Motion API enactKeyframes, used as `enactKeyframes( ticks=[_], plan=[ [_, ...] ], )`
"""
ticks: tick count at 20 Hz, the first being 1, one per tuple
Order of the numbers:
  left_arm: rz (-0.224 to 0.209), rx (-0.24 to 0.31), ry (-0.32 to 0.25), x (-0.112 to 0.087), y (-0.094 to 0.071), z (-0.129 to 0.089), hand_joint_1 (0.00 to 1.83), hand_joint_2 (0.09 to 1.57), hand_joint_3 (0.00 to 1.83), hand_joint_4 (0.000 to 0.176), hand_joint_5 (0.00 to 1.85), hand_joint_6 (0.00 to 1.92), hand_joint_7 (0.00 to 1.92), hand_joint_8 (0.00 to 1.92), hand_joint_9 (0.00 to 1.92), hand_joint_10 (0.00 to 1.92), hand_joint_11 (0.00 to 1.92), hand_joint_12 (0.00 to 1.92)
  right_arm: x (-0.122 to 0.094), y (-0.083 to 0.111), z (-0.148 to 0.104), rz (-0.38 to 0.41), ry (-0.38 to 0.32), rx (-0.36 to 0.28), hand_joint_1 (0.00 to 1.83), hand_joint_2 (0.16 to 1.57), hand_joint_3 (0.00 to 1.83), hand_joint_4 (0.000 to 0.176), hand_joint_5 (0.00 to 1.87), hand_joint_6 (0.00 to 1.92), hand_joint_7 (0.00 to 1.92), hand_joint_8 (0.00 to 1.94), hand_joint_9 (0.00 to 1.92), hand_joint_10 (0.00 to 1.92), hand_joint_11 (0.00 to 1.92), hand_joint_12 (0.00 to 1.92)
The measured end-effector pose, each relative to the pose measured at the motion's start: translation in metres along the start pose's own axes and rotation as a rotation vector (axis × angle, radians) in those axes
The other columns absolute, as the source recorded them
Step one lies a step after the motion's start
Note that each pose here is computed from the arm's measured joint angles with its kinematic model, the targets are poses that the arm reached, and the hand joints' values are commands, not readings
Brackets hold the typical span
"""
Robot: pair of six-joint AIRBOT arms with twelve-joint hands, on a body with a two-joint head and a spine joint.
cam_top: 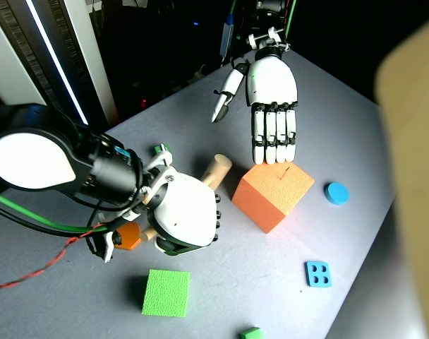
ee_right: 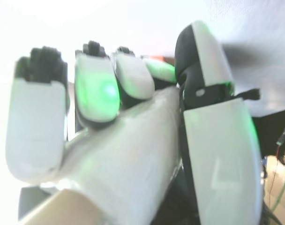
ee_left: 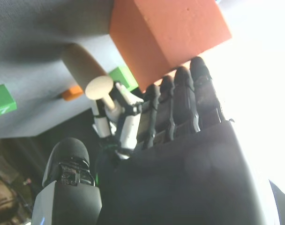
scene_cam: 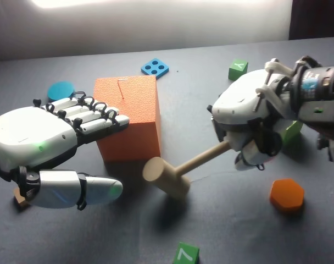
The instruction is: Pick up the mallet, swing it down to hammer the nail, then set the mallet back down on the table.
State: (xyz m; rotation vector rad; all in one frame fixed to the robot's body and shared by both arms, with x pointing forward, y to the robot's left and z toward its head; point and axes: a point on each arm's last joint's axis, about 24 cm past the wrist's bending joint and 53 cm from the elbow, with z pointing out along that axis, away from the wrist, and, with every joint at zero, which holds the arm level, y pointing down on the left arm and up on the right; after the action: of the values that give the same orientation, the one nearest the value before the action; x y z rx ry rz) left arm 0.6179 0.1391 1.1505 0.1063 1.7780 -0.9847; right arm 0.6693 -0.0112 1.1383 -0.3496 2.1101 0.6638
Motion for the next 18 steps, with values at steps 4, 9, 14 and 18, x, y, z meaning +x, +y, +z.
enactKeyframes(
  ticks=[4, 9, 14, 18],
  plan=[
    [0.000, 0.000, 0.000, 0.000, 0.000, 0.000, 0.00, 1.17, 0.00, 0.000, 0.12, 0.00, 0.14, 0.00, 0.13, 0.00, 0.00, 0.29, -0.013, -0.002, -0.025, -0.004, -0.024, 0.016, 1.12, 1.39, 0.00, 0.176, 1.49, 1.92, 1.69, 1.94, 1.80, 1.92, 1.92, 1.92],
    [0.001, 0.000, 0.000, 0.000, 0.000, 0.000, 0.00, 1.17, 0.00, 0.000, 0.13, 0.00, 0.15, 0.00, 0.14, 0.00, 0.00, 0.31, -0.046, -0.007, -0.054, 0.053, -0.104, 0.015, 1.15, 1.39, 0.00, 0.176, 1.41, 1.92, 1.68, 1.94, 1.79, 1.92, 1.92, 1.92],
    [0.001, 0.000, 0.001, 0.000, 0.000, 0.000, 0.00, 1.18, 0.00, 0.000, 0.11, 0.00, 0.13, 0.00, 0.13, 0.00, 0.00, 0.28, -0.095, -0.007, -0.077, 0.119, -0.248, -0.049, 1.13, 1.40, 0.00, 0.176, 1.38, 1.92, 1.67, 1.94, 1.78, 1.92, 1.92, 1.92],
    [0.002, 0.001, 0.001, 0.000, 0.000, 0.000, 0.00, 1.18, 0.00, 0.000, 0.12, 0.00, 0.13, 0.00, 0.12, 0.00, 0.00, 0.28, -0.122, 0.013, -0.081, 0.171, -0.329, -0.159, 1.11, 1.41, 0.00, 0.176, 1.45, 1.92, 1.69, 1.94, 1.79, 1.92, 1.92, 1.92]
  ],
)
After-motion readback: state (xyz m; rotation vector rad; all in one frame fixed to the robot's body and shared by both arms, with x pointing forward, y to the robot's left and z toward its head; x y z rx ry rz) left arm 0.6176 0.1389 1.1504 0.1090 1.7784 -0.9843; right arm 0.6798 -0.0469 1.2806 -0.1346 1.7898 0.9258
